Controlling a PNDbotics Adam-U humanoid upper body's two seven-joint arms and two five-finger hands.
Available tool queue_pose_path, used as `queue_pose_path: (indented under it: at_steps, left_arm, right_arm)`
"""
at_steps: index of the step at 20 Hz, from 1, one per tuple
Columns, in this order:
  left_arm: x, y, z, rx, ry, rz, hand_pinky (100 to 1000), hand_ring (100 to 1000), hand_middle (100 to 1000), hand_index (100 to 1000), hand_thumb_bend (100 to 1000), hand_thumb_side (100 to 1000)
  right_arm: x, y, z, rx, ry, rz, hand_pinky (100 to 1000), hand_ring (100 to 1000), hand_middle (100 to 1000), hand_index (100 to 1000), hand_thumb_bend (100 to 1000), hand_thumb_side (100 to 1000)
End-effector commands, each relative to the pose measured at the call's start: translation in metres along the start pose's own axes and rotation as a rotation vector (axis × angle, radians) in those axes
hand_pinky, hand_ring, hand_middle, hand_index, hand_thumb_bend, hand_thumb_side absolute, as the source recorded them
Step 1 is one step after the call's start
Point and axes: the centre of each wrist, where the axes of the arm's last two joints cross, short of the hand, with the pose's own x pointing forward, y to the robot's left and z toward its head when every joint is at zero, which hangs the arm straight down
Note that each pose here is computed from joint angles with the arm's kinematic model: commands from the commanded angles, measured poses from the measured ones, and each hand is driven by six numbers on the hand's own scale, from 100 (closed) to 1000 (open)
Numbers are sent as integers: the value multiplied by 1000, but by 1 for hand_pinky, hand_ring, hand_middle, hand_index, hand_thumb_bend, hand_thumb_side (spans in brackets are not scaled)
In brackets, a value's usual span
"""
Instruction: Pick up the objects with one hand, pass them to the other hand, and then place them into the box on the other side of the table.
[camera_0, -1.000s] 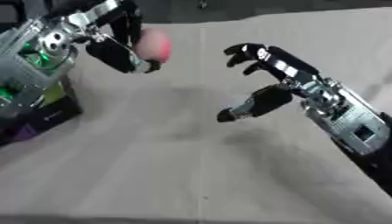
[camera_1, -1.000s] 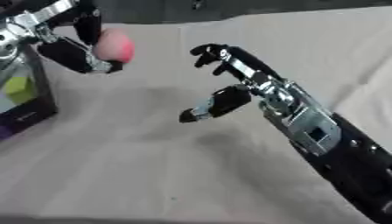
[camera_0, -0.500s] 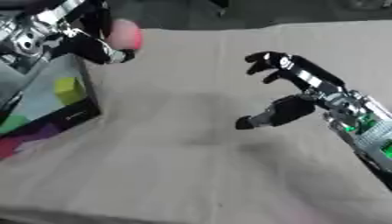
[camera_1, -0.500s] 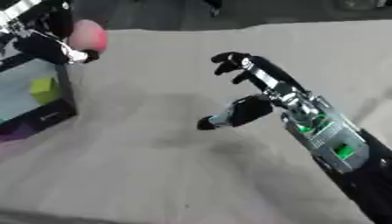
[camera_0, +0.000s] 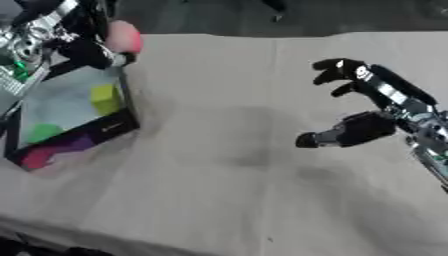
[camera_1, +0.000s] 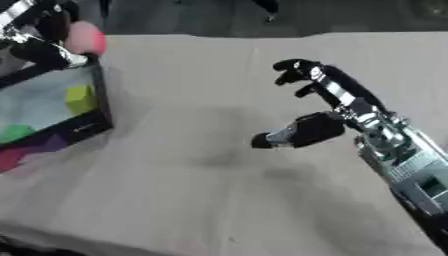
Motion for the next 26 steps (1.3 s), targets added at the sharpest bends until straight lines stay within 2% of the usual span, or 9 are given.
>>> queue_pose_path:
  at_steps: [1, 7, 12, 15, 17, 18, 20, 23, 26]
  left_arm:
    - [-18, 20, -1, 62, 54, -15, 540, 398, 390, 327, 566, 100]
    - [-45, 15, -5, 70, 154, -8, 546, 401, 393, 331, 565, 100]
    - [-59, 12, -7, 86, 201, -23, 559, 417, 408, 347, 580, 100]
    - [-67, 10, -8, 91, 225, -37, 618, 483, 478, 446, 626, 100]
    - [-70, 9, -8, 93, 238, -66, 685, 575, 550, 546, 645, 100]
    - [-72, 8, -8, 94, 246, -90, 723, 637, 599, 613, 678, 100]
    - [-75, 7, -8, 96, 266, -143, 801, 782, 717, 742, 947, 125]
    - [-80, 8, -8, 101, 312, -220, 819, 816, 740, 771, 1000, 238]
    - [-83, 9, -8, 105, 355, -261, 808, 798, 734, 766, 1000, 265]
  right_arm:
    - [6, -10, 3, -28, -18, 17, 762, 869, 719, 881, 859, 253]
    - [5, -12, 4, -44, -15, 21, 761, 869, 718, 880, 859, 254]
    - [5, -12, 5, -53, -10, 20, 760, 869, 717, 880, 861, 255]
    - [5, -12, 5, -57, -9, 20, 760, 869, 717, 880, 862, 256]
    - [5, -13, 6, -59, -8, 20, 760, 869, 717, 880, 862, 256]
    - [5, -13, 6, -61, -8, 19, 759, 868, 716, 880, 862, 256]
    - [5, -13, 6, -62, -7, 19, 759, 868, 716, 879, 862, 256]
    - [5, -13, 6, -65, -5, 19, 759, 868, 715, 879, 863, 257]
    - [5, -14, 7, -67, -8, 16, 760, 869, 710, 880, 861, 255]
